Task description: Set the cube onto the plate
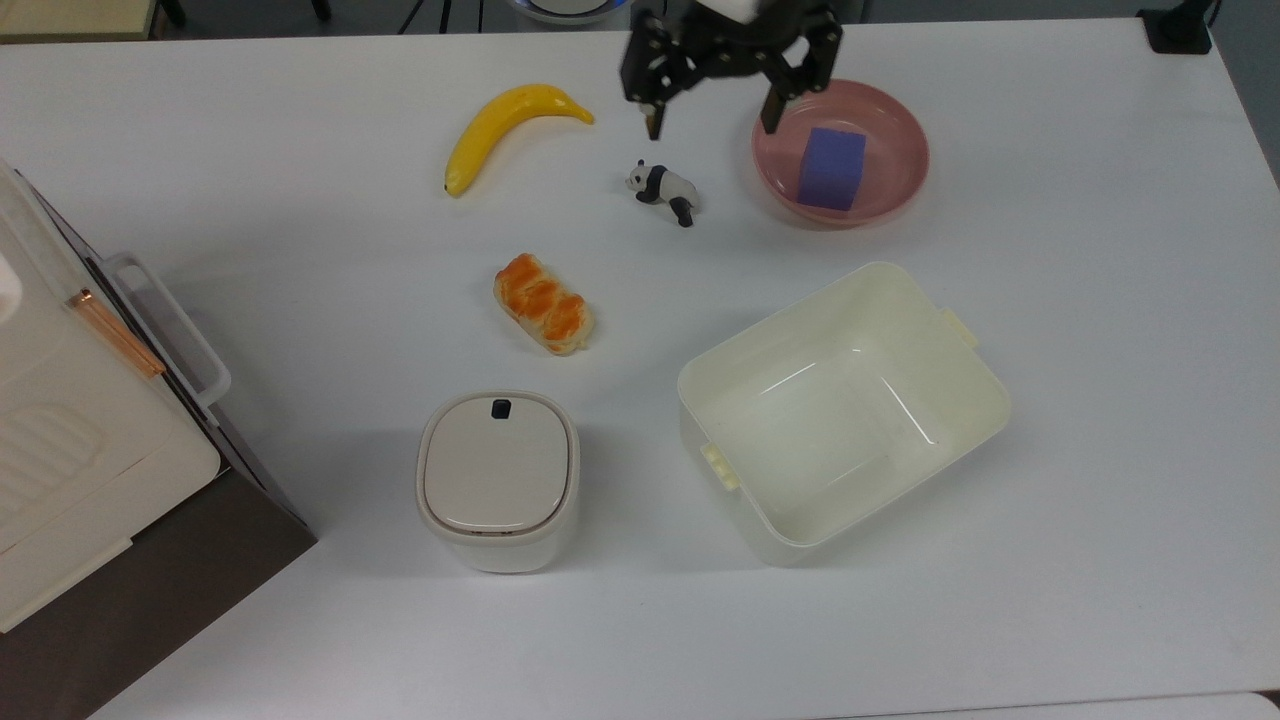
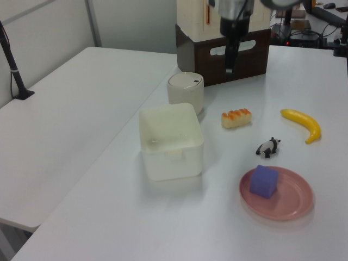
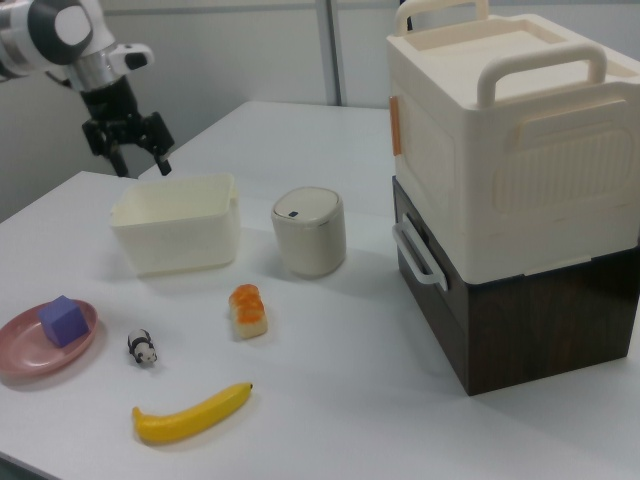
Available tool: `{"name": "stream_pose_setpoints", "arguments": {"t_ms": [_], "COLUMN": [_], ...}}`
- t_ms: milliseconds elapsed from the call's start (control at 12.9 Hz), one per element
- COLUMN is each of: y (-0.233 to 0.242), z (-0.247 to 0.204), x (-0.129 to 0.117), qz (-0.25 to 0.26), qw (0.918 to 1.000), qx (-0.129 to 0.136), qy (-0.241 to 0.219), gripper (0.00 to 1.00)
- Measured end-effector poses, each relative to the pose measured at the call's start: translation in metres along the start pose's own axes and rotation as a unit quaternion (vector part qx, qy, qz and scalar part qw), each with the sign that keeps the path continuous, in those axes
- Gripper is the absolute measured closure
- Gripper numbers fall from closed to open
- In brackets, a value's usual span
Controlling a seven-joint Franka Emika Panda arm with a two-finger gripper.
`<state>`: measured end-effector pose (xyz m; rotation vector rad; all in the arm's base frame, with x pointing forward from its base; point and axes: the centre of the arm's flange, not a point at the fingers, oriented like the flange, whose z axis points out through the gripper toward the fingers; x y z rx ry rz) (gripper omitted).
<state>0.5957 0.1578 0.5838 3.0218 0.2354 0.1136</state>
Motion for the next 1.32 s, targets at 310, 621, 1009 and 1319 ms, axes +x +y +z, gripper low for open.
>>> {"name": "stream_pose_setpoints", "arguments": {"t_ms": [310,621,1009,1319], "y": [0.071,0.118,0.155,0.161], "z": [-0.034,-0.050,-0.051,-0.046], "x": [-0.020,-0.039,-0.048,-0.053], "qz": [0.042,0.070,0.101,0.106], "qw": [0.9989,0.9974,0.9948,0.9940], "qx": [0.019,0.017,0.015,0.015], "qy": [0.005,-0.003,-0.005,-0.023], "gripper": [0.00,0.00,0.00,0.00]}}
